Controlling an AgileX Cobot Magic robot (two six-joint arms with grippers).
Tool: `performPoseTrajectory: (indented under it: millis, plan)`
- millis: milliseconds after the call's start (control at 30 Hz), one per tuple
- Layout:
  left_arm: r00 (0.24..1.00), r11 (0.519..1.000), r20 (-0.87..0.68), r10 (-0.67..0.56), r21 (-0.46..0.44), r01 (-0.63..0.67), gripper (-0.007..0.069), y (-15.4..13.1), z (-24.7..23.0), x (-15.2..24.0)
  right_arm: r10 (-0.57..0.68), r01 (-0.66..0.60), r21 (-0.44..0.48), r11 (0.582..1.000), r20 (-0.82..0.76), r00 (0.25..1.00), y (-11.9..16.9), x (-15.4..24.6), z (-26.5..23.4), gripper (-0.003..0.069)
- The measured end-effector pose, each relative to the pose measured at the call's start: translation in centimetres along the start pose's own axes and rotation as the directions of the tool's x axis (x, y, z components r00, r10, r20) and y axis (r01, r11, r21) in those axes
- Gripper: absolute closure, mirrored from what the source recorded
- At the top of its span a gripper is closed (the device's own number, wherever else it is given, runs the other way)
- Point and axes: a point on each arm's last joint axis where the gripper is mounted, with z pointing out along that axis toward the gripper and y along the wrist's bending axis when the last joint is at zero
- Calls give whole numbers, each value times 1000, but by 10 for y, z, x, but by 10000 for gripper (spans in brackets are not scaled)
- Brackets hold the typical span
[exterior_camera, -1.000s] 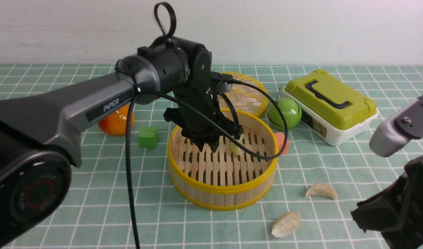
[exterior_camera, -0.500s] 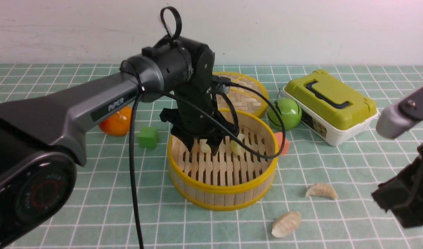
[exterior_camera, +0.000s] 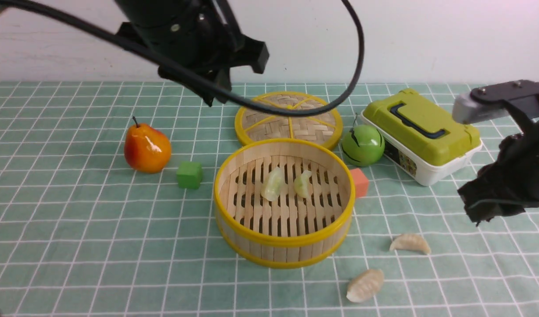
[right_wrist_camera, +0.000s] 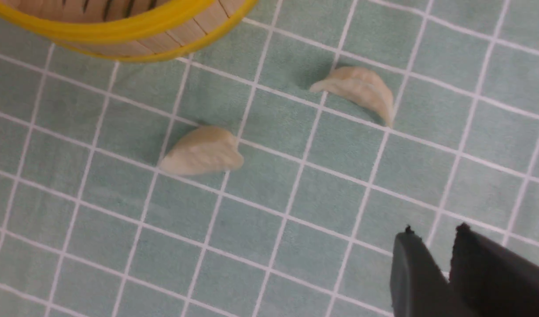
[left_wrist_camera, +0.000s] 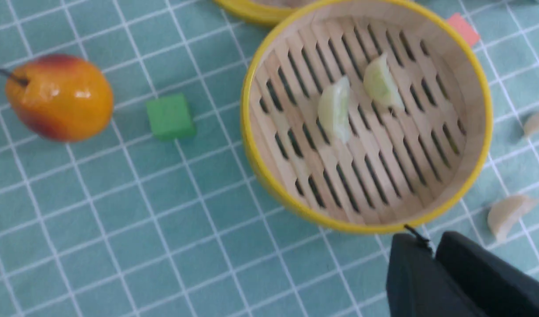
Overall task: Put the dumplings into the steamer on the table with the blue tablecloth.
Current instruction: 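Reach for and grasp a dumpling lying on the table beside the steamer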
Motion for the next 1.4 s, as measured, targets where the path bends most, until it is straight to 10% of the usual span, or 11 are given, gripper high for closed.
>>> performPoseTrajectory:
  millis: [367, 600, 767, 967, 1133, 1400]
  plan:
    - [999, 998, -33, -25, 63, 27, 639, 18, -49, 130, -241, 240, -29, 970, -54, 969, 1, -17, 71, 218]
    - [995, 992, -87, -55, 108, 65, 639, 18, -29, 167, -519, 521, 4, 854, -60, 852, -11, -24, 122, 81]
    - [991, 991, -125, -41, 122, 56, 639, 17, -20, 175, -623, 623, -29, 781, -104, 775, -16, -19, 145, 111]
    - [991, 990, -128, -38, 127, 54, 639, 17, -19, 176, -617, 617, -36, 786, -97, 781, -17, -19, 158, 232]
    - [989, 991, -143, -28, 127, 46, 639, 17, -19, 178, -619, 619, -27, 785, -88, 780, -16, -20, 155, 492]
    - [995, 990, -100, -18, 138, 32, 639, 17, -29, 180, -574, 573, 26, 819, 1, 819, -7, -41, 113, 482]
